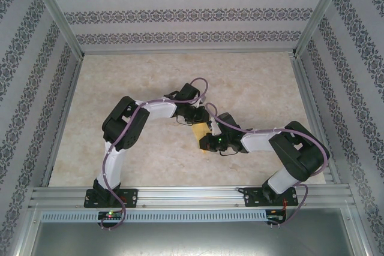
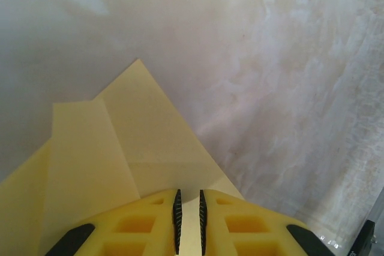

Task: Fold a paper plane with a square sheet of paper (pick it up from the middle)
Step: Fourth fold the wing at the center of the table.

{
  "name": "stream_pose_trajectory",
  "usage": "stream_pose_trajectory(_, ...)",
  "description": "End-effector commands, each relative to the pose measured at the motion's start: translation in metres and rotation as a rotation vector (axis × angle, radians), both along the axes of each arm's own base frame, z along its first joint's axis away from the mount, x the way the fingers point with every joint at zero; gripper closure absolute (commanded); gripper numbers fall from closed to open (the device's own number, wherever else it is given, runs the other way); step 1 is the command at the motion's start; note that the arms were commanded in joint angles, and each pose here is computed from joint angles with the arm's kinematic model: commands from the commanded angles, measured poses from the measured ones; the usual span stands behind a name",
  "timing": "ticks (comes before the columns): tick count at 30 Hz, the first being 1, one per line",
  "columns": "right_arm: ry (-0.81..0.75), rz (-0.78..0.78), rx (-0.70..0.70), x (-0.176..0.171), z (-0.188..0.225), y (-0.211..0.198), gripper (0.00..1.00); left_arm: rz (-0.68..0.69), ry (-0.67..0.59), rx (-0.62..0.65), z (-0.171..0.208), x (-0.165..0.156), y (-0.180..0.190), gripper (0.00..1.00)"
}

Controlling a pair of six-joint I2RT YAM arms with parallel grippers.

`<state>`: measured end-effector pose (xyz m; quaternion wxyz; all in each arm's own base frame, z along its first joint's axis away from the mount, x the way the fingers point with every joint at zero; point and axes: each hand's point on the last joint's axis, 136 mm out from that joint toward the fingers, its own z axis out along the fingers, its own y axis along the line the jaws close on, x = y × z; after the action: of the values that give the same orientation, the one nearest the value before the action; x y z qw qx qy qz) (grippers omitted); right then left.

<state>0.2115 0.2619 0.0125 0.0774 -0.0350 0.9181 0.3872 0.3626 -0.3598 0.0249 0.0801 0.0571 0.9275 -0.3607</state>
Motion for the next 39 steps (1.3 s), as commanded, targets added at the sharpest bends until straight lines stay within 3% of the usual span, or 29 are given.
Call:
stream_pose_trajectory(1,0.210,0.018,-0.222,-0.057,-0.053,-0.044,0.95,0.035,-0.054,0.035,-0.011,0.021,0.001,0.79)
stream_pose_trajectory(26,0.224,0.014,-0.233,-0.065,-0.057,-0.052,0.95,0.129,-0.093,0.053,-0.009,0.086,0.031,0.84)
stream_pose_trajectory(34,0.221,0.013,-0.231,-0.064,-0.057,-0.052,0.95,0.099,-0.087,0.066,-0.009,0.089,0.031,0.84)
stream_pose_trajectory(39,0.215,0.013,-0.224,-0.061,-0.055,-0.049,0.95,0.085,-0.114,0.042,0.012,0.089,0.029,0.83)
